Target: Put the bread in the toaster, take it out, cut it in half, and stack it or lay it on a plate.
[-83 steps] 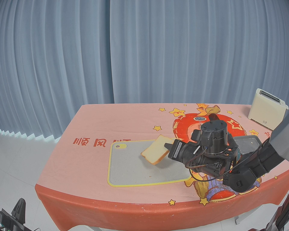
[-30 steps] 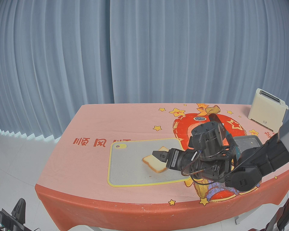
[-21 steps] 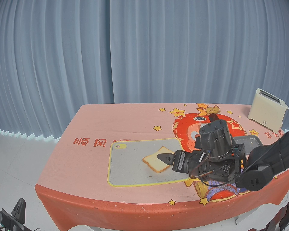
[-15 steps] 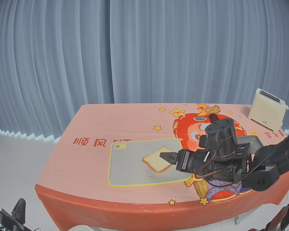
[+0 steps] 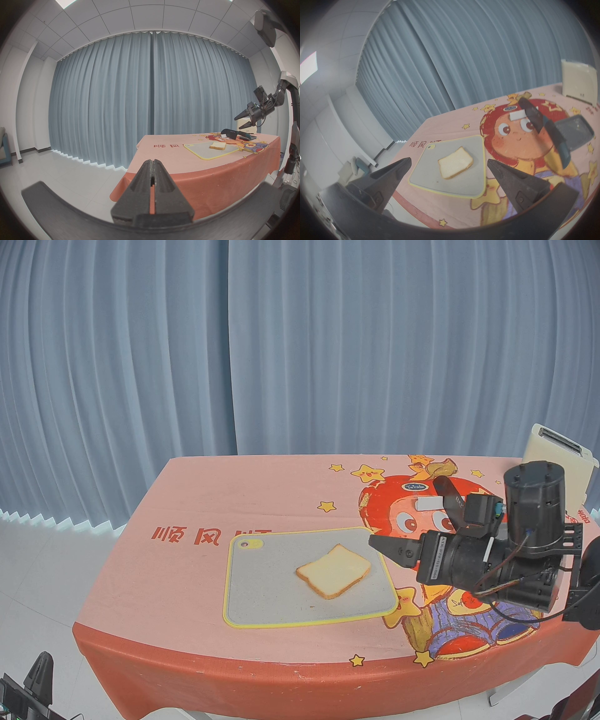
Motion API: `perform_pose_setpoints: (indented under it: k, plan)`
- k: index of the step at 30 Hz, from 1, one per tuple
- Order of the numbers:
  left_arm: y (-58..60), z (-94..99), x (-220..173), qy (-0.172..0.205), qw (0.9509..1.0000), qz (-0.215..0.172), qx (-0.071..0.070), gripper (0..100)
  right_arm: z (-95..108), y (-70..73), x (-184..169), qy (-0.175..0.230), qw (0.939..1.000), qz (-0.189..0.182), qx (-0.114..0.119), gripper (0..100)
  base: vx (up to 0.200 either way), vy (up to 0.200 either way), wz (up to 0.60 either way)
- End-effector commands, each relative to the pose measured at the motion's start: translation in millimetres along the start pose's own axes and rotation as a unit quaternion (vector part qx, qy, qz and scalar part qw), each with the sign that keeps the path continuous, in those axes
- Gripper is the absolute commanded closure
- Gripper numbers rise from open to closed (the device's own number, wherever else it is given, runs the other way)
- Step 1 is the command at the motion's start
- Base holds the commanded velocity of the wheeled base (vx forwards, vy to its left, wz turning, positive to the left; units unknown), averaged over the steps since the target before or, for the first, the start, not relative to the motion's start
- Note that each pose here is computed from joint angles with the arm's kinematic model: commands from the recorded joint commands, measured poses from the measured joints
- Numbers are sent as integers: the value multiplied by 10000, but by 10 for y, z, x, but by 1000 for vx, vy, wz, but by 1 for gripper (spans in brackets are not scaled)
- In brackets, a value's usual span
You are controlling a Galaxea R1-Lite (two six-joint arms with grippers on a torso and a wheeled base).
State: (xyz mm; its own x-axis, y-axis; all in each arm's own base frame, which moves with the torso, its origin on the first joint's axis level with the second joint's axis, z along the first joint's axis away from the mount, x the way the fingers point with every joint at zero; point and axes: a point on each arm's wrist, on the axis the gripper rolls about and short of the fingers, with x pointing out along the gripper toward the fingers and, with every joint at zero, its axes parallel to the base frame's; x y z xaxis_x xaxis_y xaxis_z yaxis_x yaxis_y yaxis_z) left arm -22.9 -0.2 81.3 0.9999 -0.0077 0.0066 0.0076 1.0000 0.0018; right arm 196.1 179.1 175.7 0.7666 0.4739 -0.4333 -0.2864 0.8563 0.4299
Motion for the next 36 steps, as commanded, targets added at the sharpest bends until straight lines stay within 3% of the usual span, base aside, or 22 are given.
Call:
perform_pose_setpoints:
  k: [1,5,11,21,28,33,36]
  plan:
    - [0,-52,0,2,10000,0,-1,100,100,-95,-252,-339,9991,18,-251,0,0,0,0]
    - [0,-52,0,2,10000,0,-1,100,125,-185,-342,-490,9970,-74,-599,0,0,0,0]
    - [0,-52,0,2,10000,0,-1,100,106,-271,-403,-536,9942,-210,-908,0,0,0,0]
    - [0,-52,0,2,10000,0,-1,100,121,-257,-534,-889,9913,-494,-838,0,0,0,0]
    - [0,-53,0,10,10000,0,-1,100,201,-222,-576,-1569,9849,-191,-712,0,0,0,0]
    - [0,-53,0,10,10000,0,-1,100,205,-207,-507,-1689,9834,-142,-646,0,0,0,0]
    - [0,-52,0,2,10000,0,-1,100,258,-178,-492,-1962,9788,-30,-583,0,0,0,0]
